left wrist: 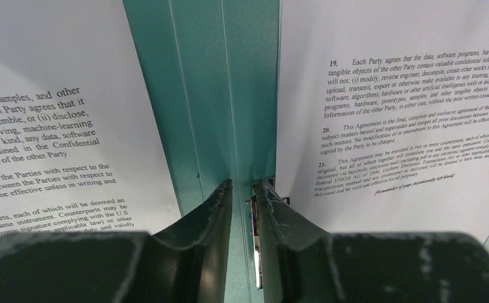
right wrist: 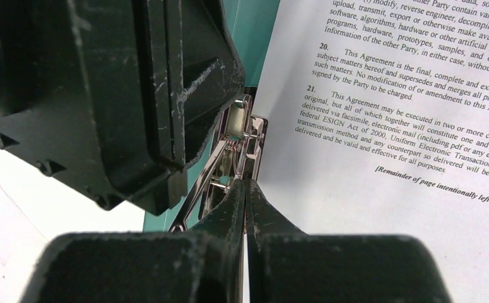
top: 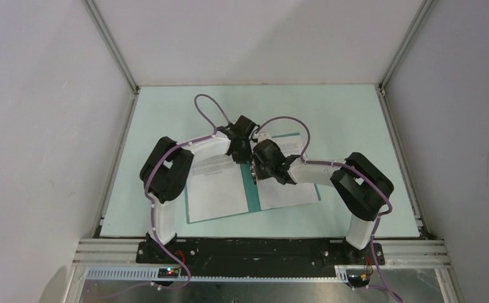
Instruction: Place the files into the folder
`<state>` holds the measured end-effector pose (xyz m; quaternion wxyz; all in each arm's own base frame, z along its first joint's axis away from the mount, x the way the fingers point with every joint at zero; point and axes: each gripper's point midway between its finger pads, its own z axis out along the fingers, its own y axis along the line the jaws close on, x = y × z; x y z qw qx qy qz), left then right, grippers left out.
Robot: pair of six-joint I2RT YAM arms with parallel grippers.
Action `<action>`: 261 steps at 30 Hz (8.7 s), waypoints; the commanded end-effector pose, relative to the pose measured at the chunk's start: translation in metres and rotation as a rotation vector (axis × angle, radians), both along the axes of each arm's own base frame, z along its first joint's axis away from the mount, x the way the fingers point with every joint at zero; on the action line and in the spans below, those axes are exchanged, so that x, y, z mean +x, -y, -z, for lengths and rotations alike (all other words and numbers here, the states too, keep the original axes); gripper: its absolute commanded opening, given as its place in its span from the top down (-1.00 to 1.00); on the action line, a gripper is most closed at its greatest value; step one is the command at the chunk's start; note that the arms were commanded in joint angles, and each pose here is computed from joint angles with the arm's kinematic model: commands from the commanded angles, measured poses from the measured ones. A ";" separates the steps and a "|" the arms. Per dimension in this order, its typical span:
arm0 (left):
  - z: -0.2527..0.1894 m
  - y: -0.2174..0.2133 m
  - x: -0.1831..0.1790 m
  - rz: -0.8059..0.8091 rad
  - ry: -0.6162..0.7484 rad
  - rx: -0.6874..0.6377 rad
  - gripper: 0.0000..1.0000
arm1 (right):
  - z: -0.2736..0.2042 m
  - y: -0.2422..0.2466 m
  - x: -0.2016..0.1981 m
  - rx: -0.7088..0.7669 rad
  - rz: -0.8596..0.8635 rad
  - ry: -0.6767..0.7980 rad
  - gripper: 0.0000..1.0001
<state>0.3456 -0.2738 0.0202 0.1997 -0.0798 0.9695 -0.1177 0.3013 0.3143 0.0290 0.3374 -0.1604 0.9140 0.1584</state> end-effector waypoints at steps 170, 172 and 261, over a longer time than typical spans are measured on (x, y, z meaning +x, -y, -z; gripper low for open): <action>0.061 -0.012 -0.074 -0.254 -0.300 0.013 1.00 | -0.070 -0.012 -0.038 0.075 0.162 0.023 0.34; 0.061 -0.012 -0.074 -0.254 -0.300 0.012 1.00 | -0.068 -0.012 -0.036 0.064 0.167 0.021 0.35; 0.071 -0.018 -0.078 -0.214 -0.337 0.017 1.00 | 0.072 0.055 -0.097 -0.128 0.232 -0.437 0.99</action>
